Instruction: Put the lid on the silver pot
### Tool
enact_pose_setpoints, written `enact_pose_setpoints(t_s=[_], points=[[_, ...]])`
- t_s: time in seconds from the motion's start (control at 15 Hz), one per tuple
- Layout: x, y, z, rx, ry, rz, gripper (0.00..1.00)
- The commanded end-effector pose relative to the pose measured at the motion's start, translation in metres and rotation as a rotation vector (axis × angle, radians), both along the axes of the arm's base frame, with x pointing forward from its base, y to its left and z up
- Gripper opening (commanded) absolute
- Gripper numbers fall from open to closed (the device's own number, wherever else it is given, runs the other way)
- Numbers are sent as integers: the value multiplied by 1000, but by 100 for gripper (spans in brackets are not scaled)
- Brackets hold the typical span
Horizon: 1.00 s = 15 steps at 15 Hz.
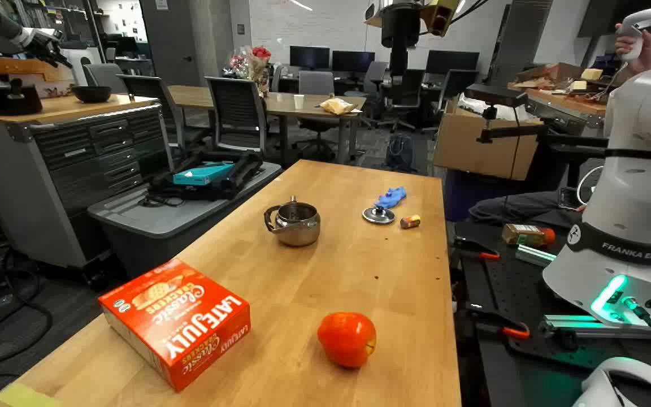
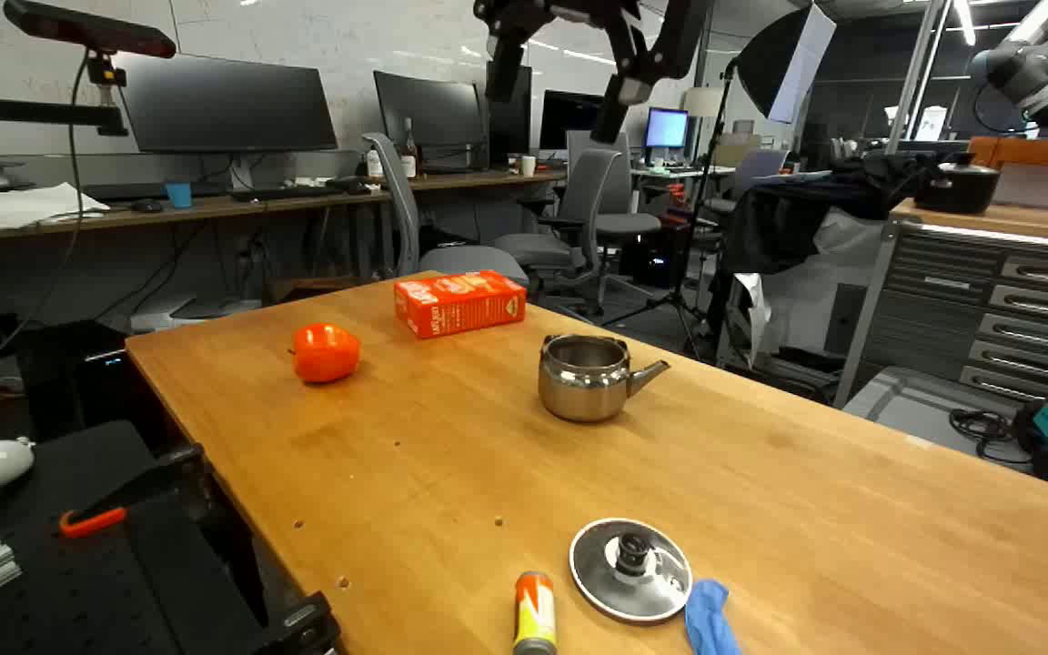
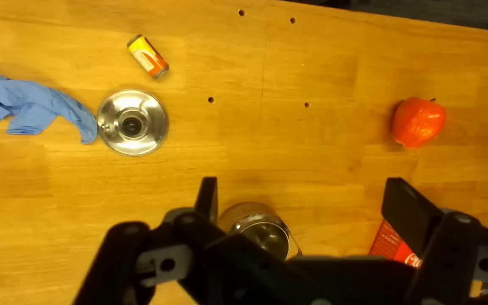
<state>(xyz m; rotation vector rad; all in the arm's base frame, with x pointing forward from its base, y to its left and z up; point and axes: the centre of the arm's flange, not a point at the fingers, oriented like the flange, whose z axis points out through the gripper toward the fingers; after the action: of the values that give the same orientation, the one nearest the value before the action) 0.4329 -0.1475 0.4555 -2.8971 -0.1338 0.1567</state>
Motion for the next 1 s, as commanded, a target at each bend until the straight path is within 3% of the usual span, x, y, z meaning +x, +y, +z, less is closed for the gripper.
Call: enact_pose_setpoints(t_s=[0.0, 0.93], points=[[0, 0, 1, -1, -3, 0, 100], [0, -4, -1, 2, -35, -20, 100]])
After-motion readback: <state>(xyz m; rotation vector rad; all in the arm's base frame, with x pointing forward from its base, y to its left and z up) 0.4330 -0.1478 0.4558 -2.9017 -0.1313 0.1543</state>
